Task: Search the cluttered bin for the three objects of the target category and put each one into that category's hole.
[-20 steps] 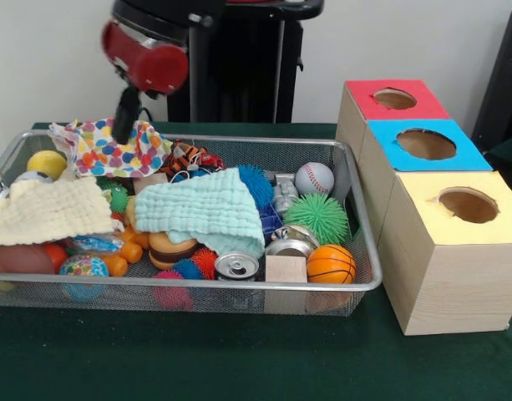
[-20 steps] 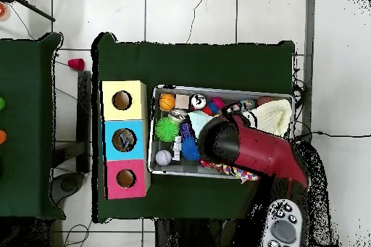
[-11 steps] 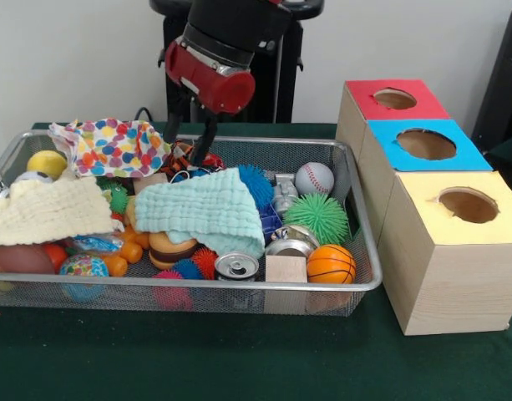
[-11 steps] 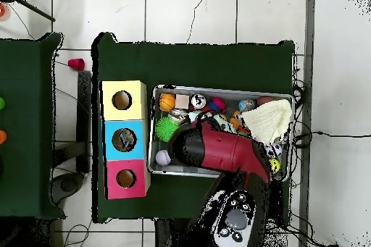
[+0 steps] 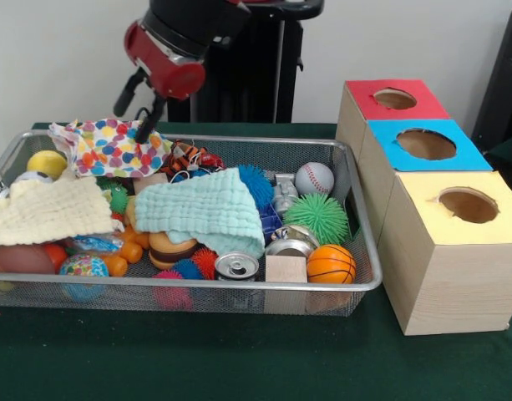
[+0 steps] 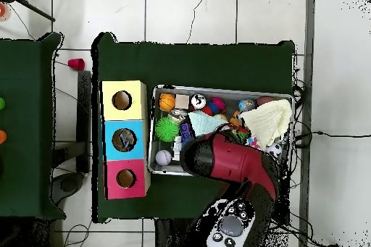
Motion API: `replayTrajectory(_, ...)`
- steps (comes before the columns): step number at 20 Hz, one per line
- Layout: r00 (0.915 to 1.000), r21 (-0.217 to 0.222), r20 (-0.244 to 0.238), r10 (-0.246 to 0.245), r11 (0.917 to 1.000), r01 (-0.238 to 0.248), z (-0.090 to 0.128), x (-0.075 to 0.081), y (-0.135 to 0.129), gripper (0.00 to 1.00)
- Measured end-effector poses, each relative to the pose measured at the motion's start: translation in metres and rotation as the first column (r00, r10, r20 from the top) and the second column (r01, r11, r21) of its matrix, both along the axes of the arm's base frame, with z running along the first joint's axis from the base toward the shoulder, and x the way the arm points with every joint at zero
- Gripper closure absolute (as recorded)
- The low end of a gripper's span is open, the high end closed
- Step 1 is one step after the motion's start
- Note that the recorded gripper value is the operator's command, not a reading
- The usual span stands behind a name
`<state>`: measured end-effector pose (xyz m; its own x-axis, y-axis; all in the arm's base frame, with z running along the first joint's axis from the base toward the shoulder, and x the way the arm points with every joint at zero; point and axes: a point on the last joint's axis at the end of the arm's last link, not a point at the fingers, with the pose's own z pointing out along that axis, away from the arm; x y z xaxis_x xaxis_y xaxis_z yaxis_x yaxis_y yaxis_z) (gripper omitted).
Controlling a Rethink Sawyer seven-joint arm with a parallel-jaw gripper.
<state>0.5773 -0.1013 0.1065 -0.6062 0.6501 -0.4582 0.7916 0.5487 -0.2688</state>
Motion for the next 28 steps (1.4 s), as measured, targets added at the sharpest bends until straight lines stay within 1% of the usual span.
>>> replayTrajectory(1, 1.0000, -0.009, -0.001, -0.003, 1.0000, 0.003, 0.000, -0.002, -0.004, 0.00)
replayTrajectory(2, 1.0000, -0.032, 0.002, -0.007, 0.9995, 0.007, 0.001, -0.006, -0.015, 0.00)
replayTrajectory(3, 1.0000, -0.044, 0.005, -0.007, 0.9990, 0.007, 0.001, -0.008, -0.020, 0.00)
replayTrajectory(5, 0.9995, -0.077, 0.030, -0.003, 0.9970, 0.005, 0.000, -0.012, -0.037, 0.00)
replayTrajectory(8, 0.9970, -0.088, 0.078, 0.001, 0.9961, 0.006, -0.004, -0.012, -0.049, 0.00)
replayTrajectory(9, 0.9963, -0.090, 0.086, 0.002, 0.9959, 0.006, -0.005, -0.012, -0.051, 0.00)
replayTrajectory(10, 0.9925, -0.093, 0.122, 0.004, 0.9957, 0.007, -0.007, -0.010, -0.058, 0.00)
replayTrajectory(11, 0.9862, -0.093, 0.166, 0.004, 0.9956, 0.011, -0.010, -0.008, -0.067, 0.00)
replayTrajectory(13, 0.9808, -0.093, 0.195, 0.005, 0.9956, 0.013, -0.012, -0.008, -0.072, 0.00)
replayTrajectory(14, 0.9643, -0.089, 0.264, 0.011, 0.9959, 0.013, -0.018, -0.005, -0.082, 0.00)
replayTrajectory(19, 0.9380, -0.083, 0.346, 0.016, 0.9965, 0.014, -0.026, -0.004, -0.091, 0.00)
replayTrajectory(20, 0.9308, -0.076, 0.366, 0.010, 0.9969, 0.020, -0.029, -0.005, -0.092, 0.00)
replayTrajectory(21, 0.9287, -0.072, 0.371, 0.004, 0.9971, 0.025, -0.031, -0.006, -0.092, 0.00)
replayTrajectory(22, 0.9286, -0.066, 0.371, -0.006, 0.9973, 0.033, -0.033, -0.008, -0.092, 0.00)
replayTrajectory(26, 0.9307, -0.046, 0.363, -0.046, 0.9966, 0.068, -0.040, -0.015, -0.088, 0.00)
replayTrajectory(28, 0.9318, -0.035, 0.357, -0.066, 0.9959, 0.084, -0.048, -0.018, -0.086, 0.00)
